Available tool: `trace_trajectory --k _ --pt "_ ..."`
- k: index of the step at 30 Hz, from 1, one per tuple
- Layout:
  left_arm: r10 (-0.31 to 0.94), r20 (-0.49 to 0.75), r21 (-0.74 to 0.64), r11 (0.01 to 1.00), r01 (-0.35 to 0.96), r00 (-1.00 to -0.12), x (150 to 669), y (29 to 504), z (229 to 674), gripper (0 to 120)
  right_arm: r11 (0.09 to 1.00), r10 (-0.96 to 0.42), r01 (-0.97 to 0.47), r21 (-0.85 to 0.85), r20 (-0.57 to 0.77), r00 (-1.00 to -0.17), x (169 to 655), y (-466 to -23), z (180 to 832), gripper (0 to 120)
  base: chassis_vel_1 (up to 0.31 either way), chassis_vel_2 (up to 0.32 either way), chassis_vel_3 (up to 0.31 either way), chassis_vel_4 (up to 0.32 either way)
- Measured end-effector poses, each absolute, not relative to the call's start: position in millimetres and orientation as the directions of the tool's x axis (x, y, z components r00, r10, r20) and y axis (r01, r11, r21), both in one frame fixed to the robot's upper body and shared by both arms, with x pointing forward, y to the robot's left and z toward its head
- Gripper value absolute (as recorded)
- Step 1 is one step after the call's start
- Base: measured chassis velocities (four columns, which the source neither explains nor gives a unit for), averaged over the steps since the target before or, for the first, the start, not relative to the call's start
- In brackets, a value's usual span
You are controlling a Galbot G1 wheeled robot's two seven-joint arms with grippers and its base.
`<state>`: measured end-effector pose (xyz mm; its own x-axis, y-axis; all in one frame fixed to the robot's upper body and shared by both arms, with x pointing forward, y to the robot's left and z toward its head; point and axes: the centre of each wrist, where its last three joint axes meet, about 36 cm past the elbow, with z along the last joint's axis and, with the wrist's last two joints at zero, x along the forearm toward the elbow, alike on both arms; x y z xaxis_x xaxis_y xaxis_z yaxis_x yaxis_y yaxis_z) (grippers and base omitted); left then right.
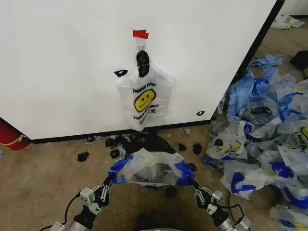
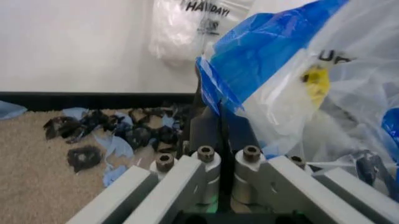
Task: Pick up the garbage bag from the wall and place it over the trash bin.
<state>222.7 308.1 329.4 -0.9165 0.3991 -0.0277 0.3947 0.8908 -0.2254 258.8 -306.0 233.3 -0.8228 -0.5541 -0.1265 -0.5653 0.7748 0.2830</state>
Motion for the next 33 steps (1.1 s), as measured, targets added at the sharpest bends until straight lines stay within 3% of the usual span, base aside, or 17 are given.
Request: trace_trajectory --k 33 --pt "0.392 0.042 -0.211 0.903 0.375 -0.919 267.2 319.1 302.3 0 0.831 -0.485 -0.496 0.253 -0.110 -0.868 320.6 -293.9 204.0 0 0.000 0.000 0.000 0.000"
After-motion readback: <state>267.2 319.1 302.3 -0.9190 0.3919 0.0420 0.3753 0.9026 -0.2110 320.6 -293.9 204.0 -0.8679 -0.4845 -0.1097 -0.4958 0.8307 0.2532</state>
